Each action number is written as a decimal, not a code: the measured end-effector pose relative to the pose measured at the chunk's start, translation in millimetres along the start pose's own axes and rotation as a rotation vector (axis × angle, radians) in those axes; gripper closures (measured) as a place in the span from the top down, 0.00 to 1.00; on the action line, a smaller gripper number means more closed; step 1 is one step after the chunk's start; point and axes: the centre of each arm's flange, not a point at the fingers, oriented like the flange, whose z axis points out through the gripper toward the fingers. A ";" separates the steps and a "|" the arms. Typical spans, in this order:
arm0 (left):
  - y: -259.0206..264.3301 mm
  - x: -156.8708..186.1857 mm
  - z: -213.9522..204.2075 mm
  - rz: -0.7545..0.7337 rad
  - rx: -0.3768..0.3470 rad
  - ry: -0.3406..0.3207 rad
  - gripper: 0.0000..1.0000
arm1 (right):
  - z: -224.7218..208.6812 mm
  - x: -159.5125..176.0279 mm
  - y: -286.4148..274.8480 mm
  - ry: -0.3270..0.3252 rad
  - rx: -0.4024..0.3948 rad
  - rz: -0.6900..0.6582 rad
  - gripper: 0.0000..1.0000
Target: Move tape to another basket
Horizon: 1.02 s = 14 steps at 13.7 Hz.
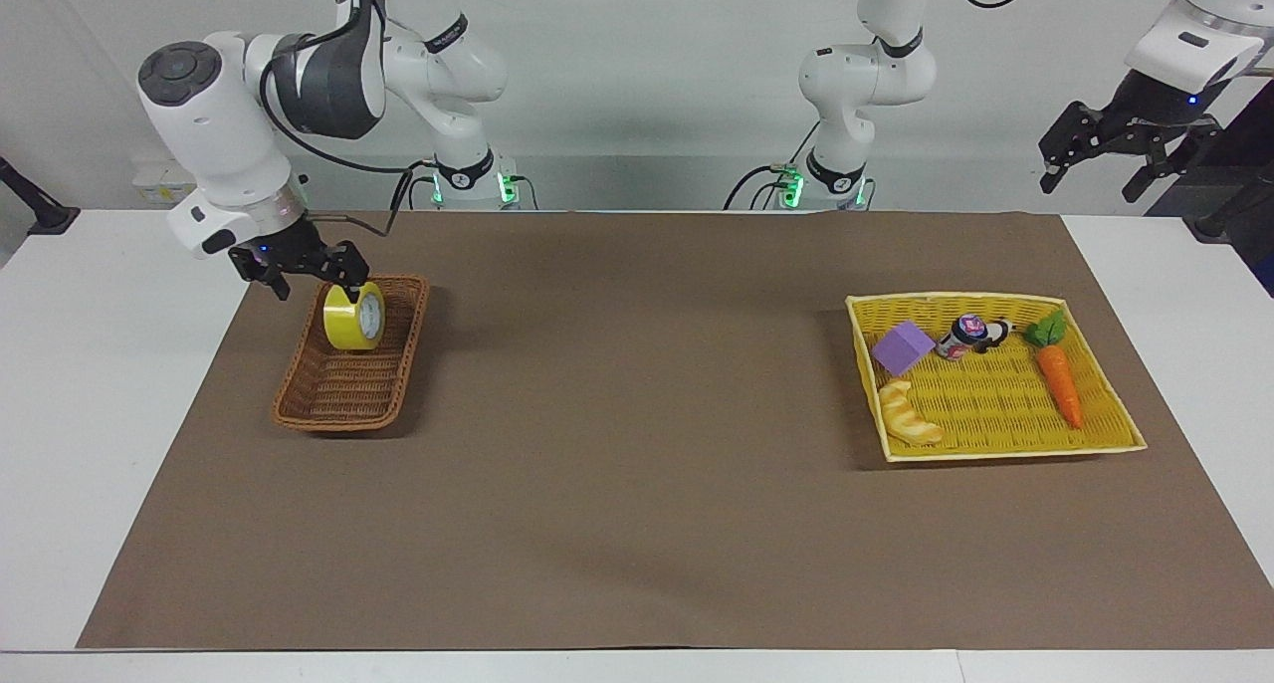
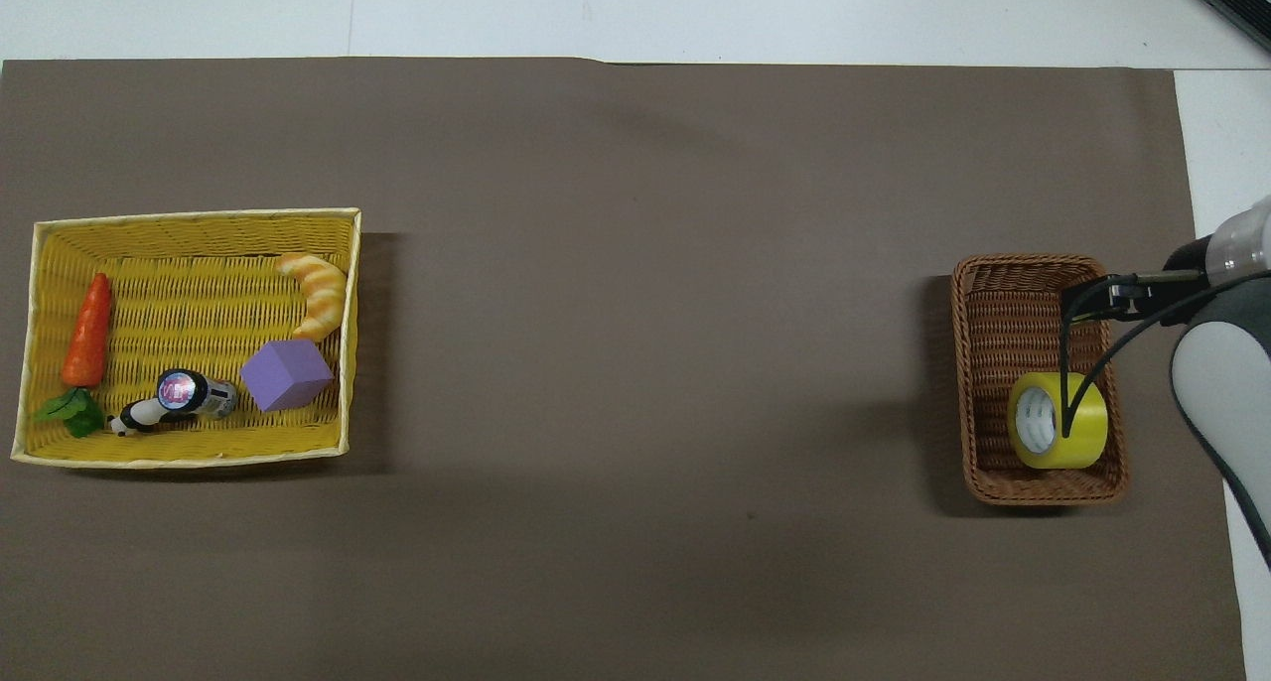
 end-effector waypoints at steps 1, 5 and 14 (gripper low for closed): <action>0.0 0.0 0.0 0.000 0.000 0.000 1.00 | -8.4 0.6 -10.0 0.005 0.000 -0.006 1.00; 0.0 0.0 0.0 0.000 0.000 0.000 1.00 | -63.6 -5.4 -30.7 -0.002 -0.003 -0.031 1.00; 0.0 0.0 0.0 0.000 0.000 0.000 1.00 | -148.8 -39.5 -23.9 -0.083 -0.004 -0.018 1.00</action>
